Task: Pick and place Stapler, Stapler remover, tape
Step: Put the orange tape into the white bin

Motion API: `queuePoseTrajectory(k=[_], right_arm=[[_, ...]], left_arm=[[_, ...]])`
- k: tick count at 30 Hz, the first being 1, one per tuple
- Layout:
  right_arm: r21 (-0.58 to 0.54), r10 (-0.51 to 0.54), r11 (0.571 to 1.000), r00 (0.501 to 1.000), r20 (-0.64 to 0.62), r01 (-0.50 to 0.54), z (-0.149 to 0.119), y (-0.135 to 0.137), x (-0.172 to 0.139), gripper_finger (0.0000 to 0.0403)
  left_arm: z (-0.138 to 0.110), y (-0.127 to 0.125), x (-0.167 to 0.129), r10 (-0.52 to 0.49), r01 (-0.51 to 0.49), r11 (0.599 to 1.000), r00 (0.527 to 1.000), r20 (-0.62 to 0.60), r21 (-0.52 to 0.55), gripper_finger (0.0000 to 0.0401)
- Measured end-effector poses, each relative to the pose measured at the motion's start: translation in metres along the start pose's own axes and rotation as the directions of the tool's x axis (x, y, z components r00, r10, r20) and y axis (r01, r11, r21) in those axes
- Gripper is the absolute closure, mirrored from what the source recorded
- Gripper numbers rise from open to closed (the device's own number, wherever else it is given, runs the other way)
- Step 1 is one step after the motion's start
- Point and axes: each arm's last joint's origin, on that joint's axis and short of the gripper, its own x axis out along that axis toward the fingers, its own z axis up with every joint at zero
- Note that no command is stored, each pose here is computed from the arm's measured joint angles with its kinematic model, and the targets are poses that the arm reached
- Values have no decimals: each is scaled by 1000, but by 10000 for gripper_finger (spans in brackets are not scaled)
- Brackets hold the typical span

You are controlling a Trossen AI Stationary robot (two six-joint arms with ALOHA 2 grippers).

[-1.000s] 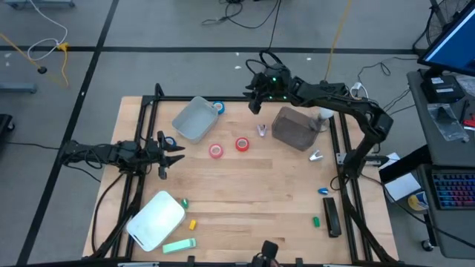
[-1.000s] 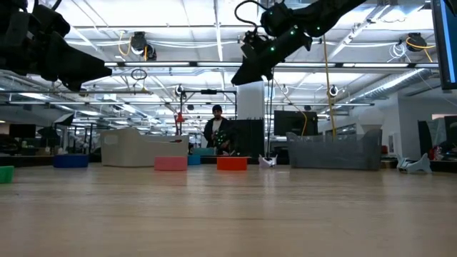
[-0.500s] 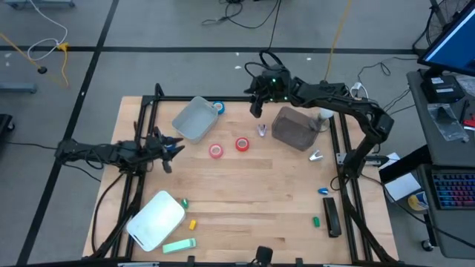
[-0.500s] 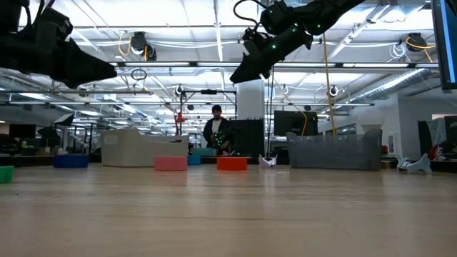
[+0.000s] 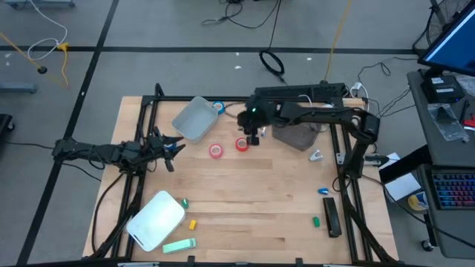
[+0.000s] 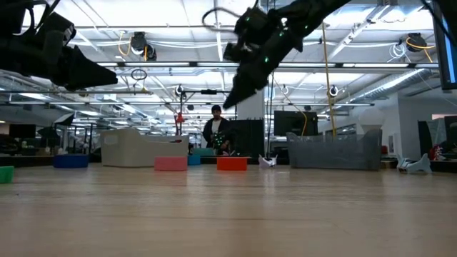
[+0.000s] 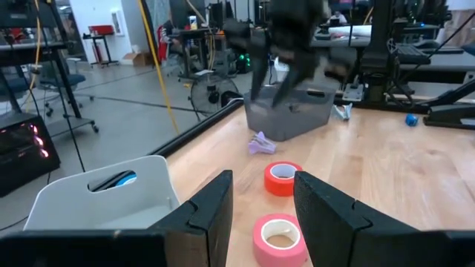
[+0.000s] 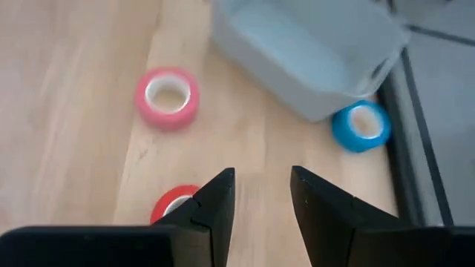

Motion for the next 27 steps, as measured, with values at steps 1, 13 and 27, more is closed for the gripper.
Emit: queuePoseTrajectory(k=[1,13,27], right_arm=[[-15,-10,1000,999,-43,9,-4,3,8,277],[-86,37,995,970,-239,-59,-27,22,39,210],[-168,117,973,964,-237,-160,-29,52,55,196]], left_arm=[[0,0,0,0,0,1000,1000,1,-1,256],[0,0,0,-10,10,1000,1000,2,0,256],[1,0,0,-13,13,1000,1000,2,-3,256]])
